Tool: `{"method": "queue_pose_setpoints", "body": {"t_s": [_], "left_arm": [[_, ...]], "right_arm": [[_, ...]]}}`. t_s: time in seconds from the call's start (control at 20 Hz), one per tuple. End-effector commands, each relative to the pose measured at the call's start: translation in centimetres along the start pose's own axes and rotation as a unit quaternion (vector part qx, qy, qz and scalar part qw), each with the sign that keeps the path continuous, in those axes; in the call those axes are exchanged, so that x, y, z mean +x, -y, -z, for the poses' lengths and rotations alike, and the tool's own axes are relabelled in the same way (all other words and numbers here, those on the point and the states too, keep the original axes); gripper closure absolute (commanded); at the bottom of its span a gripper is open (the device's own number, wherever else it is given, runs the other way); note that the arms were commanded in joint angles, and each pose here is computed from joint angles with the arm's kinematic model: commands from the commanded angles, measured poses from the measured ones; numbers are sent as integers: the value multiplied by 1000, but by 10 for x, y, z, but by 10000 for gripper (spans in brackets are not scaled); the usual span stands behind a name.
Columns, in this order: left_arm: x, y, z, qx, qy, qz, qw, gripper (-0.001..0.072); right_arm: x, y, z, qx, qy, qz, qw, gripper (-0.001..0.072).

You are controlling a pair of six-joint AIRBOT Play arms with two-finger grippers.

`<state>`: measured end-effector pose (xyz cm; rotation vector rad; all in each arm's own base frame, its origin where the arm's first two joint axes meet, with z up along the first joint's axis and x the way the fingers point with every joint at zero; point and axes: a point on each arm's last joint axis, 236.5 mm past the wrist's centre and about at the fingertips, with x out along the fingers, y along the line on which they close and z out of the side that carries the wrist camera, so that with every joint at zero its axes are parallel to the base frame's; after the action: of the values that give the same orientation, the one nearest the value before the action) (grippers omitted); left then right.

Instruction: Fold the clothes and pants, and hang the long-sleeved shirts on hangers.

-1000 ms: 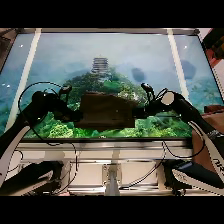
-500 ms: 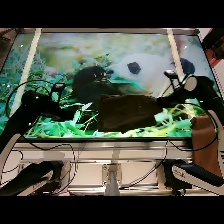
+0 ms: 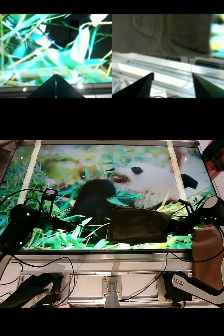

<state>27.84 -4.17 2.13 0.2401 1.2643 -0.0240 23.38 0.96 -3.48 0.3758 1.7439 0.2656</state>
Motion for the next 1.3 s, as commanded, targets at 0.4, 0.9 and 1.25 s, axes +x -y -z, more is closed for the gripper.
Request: {"method": "queue_pose_setpoints", "body": {"t_s": [0.4,0.9,1.25], "left_arm": [[-1,0,-13,1,30,1,1000,699],[-2,2,-25,1,55,6,998,699],[14,20,-36,-3,58,33,998,699]], "right_arm": [[-37,33,-26,-12,52,90,995,669],[-110,89,-92,107,235,84,963,674],[-29,66,-60,138,164,-116,970,216]]}}
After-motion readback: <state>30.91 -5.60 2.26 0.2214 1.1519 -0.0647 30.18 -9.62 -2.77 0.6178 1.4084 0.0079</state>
